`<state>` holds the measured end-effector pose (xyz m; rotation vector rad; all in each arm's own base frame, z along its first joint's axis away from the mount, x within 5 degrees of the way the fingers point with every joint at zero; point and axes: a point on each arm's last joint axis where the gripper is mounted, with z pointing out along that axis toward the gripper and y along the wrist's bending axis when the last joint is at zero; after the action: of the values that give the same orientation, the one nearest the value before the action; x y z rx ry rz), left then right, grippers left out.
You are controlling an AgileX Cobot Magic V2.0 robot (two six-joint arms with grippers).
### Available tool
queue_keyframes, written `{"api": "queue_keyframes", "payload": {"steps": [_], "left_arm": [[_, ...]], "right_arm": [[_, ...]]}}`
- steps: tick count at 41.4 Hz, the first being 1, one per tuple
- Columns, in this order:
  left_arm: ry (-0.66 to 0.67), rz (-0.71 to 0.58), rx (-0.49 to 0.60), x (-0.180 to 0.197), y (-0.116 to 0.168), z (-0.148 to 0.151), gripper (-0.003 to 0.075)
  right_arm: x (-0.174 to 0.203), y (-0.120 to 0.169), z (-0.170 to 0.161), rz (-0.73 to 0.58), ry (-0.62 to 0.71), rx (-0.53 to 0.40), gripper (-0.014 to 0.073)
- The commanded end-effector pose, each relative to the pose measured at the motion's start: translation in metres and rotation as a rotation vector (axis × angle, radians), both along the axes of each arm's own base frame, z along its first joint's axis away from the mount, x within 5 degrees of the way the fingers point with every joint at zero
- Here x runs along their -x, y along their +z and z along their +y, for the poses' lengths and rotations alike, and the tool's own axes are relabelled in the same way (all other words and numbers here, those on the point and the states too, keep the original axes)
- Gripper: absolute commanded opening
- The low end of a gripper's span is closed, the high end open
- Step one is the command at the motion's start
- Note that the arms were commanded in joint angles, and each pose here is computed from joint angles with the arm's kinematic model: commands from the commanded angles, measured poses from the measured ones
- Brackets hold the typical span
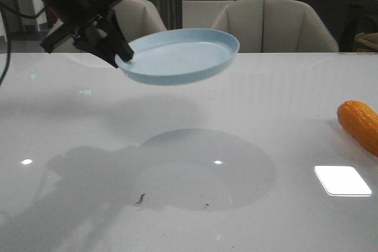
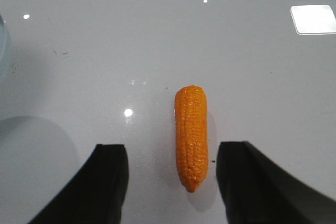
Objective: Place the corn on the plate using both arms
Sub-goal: 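Lift the plate with the left gripper and carry it toward table center, then set the plate down at table center, open left gripper, withdraw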
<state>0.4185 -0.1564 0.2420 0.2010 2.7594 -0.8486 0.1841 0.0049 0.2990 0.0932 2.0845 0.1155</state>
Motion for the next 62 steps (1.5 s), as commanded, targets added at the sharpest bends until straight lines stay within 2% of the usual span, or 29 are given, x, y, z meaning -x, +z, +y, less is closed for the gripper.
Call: {"api": "queue_keyframes", "payload": {"steps": [1,10,17,22,28,32,38,44,48,56,62], "left_arm": [[-0.015,-0.053,0.023,0.006,0.022,-0.017,0.0094],[-0.065,0.013,-0.046,0.005,-0.016,-0.036,0.0094],[-0.073,0.031,-0.069,0.002,-0.03,-0.039,0.0103],[-0.084,0.016,-0.113,0.001,-0.033,-0.036,0.0158],[-0.102,0.007,-0.162,0.001,-0.035,-0.032,0.0267],[-0.118,0.016,-0.161,0.001,-0.03,-0.032,0.0284],[-0.15,-0.035,-0.142,-0.006,0.004,-0.03,0.0284],[-0.17,-0.18,-0.114,-0.015,0.065,-0.021,0.0284],[-0.134,-0.354,-0.103,-0.017,0.118,-0.009,0.0283],[-0.016,-0.709,-0.219,0.002,0.216,0.028,0.0283],[0.088,-0.888,-0.328,0.026,0.264,0.053,0.0283]], "right_arm": [[-0.004,0.017,-0.001,-0.104,-0.008,0.001,0.0487],[-0.004,0.017,-0.001,-0.104,-0.008,0.001,0.0487],[-0.004,0.017,-0.001,-0.103,-0.008,0.001,0.0487],[-0.004,0.017,-0.001,-0.102,-0.008,0.001,0.0487],[-0.004,0.017,-0.001,-0.102,-0.008,0.001,0.0487],[-0.004,0.017,-0.001,-0.103,-0.008,0.001,0.0487],[-0.004,0.017,-0.001,-0.104,-0.008,0.001,0.0487],[-0.004,0.017,-0.001,-0.106,-0.009,0.001,0.0487],[-0.004,0.017,-0.001,-0.11,-0.009,0.002,0.0487],[-0.004,0.017,-0.001,-0.108,-0.009,0.002,0.0487],[-0.004,0.017,-0.001,-0.103,-0.008,0.001,0.0487]]}}
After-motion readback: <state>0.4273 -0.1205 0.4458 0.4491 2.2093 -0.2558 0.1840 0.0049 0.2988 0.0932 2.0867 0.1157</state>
